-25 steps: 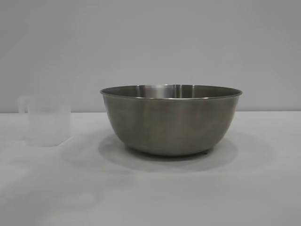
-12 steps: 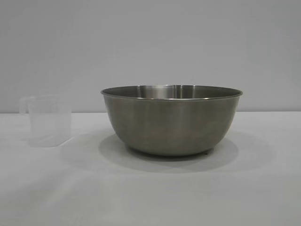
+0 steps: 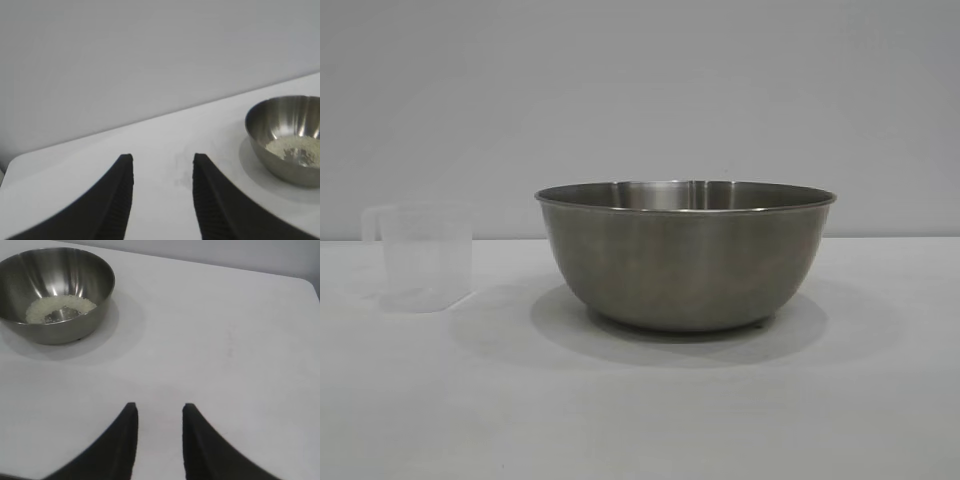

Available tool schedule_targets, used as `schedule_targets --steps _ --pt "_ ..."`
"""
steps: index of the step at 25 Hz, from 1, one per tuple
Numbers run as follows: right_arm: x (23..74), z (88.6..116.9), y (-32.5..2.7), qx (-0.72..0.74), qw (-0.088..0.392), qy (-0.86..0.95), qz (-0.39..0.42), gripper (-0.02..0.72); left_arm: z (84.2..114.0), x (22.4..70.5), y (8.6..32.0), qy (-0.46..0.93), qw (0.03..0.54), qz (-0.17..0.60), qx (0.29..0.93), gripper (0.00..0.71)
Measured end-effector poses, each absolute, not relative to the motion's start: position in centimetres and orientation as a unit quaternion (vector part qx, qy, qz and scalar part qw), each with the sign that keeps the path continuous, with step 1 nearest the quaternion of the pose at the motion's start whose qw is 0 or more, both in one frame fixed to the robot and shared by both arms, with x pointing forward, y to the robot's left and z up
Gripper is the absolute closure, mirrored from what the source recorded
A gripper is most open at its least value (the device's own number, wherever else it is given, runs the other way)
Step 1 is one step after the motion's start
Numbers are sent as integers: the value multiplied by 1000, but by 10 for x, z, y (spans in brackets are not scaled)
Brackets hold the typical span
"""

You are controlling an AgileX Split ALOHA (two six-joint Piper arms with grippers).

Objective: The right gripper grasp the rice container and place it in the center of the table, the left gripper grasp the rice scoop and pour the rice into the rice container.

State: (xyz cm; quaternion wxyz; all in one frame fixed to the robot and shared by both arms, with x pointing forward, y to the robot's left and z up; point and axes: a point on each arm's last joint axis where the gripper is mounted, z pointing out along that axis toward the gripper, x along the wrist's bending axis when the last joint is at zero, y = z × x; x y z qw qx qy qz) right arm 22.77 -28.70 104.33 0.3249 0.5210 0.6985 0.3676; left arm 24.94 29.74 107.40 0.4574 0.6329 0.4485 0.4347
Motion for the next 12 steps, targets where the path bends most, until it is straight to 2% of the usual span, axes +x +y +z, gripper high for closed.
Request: schedule_targets --steps 7,12 --pt "228 1043 -287 521 325 698 368 484 1057 235 298 483 401 368 686 432" --pt "228 1043 -287 521 325 698 368 484 1053 233 298 494 389 345 696 432"
